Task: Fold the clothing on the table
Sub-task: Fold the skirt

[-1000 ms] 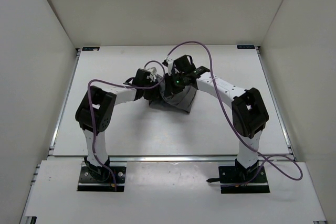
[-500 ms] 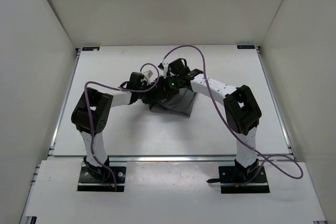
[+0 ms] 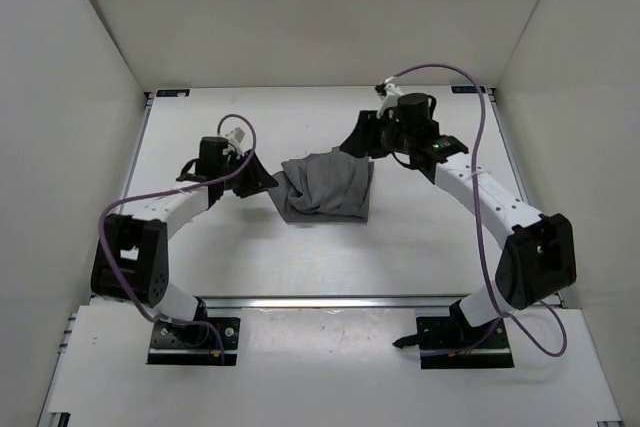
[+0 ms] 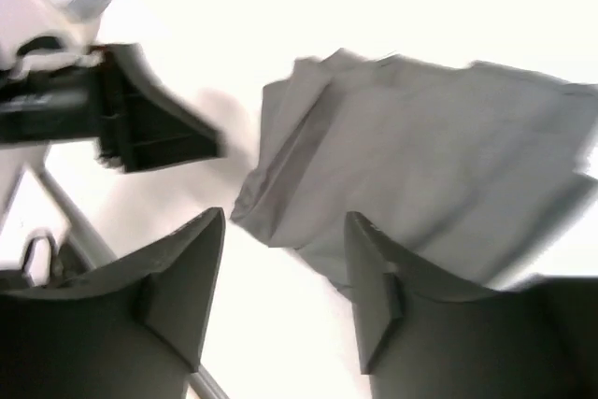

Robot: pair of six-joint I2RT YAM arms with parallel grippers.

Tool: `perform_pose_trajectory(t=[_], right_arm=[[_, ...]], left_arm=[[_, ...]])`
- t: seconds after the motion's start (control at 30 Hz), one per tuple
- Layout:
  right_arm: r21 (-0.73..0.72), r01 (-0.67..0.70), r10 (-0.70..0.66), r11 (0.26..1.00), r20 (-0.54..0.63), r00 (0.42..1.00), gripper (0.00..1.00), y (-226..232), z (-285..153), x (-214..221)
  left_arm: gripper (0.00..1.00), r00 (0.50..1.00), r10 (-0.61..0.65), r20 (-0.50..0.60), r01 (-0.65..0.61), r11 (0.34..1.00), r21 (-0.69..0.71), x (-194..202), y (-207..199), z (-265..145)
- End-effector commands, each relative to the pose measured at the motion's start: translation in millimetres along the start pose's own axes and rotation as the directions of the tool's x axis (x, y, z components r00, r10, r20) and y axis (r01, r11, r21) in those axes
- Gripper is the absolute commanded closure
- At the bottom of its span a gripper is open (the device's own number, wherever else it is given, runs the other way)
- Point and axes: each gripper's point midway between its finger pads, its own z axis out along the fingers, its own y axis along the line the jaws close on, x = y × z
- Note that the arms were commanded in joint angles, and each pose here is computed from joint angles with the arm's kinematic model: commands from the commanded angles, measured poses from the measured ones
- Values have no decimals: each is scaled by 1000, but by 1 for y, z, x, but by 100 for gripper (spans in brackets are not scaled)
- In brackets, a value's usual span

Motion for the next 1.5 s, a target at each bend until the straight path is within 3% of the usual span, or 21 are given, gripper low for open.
perform_pose_trajectory(t=[0.0,0.07,0.17,0.23,0.27,0.33,0.43,0.6,0.77,0.83,0.9,0.97,1.03,1.1,1.13,1.2,1.33,1.47], right_arm=[[102,-19,18,995,10,1000,55,-40,-3,18],[137,-49,52,989,-23,998,79,-62,0,30],[163,-63,79,985,-97,992,100,-80,10,53],[163,-63,82,985,-116,990,100,-85,17,59],[152,-54,75,987,-137,988,99,-85,23,64],[128,-38,58,991,-152,987,100,-82,33,65],[105,-43,65,994,-223,973,100,-89,54,84],[107,-40,66,994,-259,964,100,-101,58,97],[128,-69,101,989,-263,959,99,-125,44,111],[111,-98,124,989,-259,958,100,-130,39,109],[72,-102,117,992,-244,963,99,-127,37,95],[61,-114,125,992,-218,968,77,-122,29,73],[61,-87,97,994,-192,977,64,-113,25,49],[93,-20,31,995,-124,992,42,-103,13,11],[104,-5,18,995,-129,991,38,-98,10,9],[173,28,-12,985,-92,996,29,-99,-5,-7],[290,22,-3,957,-67,998,25,-108,-35,6],[359,-29,76,933,-117,990,25,-118,-53,57]], left_arm=[[48,990,4,138,-9,999,33,-31,-15,-29],[50,984,21,177,-32,998,63,-43,-30,-34],[62,982,53,182,-79,987,142,-45,-65,-27],[77,976,92,198,-131,972,197,-50,-97,-19],[88,980,108,169,-142,969,203,-38,-105,-8],[100,979,147,142,-177,958,226,-20,-125,9],[100,983,172,58,-179,967,179,14,-116,43],[100,989,146,7,-144,983,-117,42,-35,58],[100,990,117,80,-99,974,-203,18,2,38],[100,987,114,116,-95,982,-160,5,-7,33],[95,984,109,141,-91,987,-131,-6,-16,26],[85,974,142,177,-124,986,-108,-21,-30,14],[72,956,199,218,-182,979,-94,-41,-47,0],[37,951,222,213,-202,973,-112,-46,-50,-13],[30,948,239,212,-215,968,-133,-46,-48,-23],[1,941,246,231,-208,962,-178,-51,-36,-41],[1,947,257,192,-184,925,-333,-40,7,-77],[2,945,314,89,-249,870,-425,-18,26,-94]])
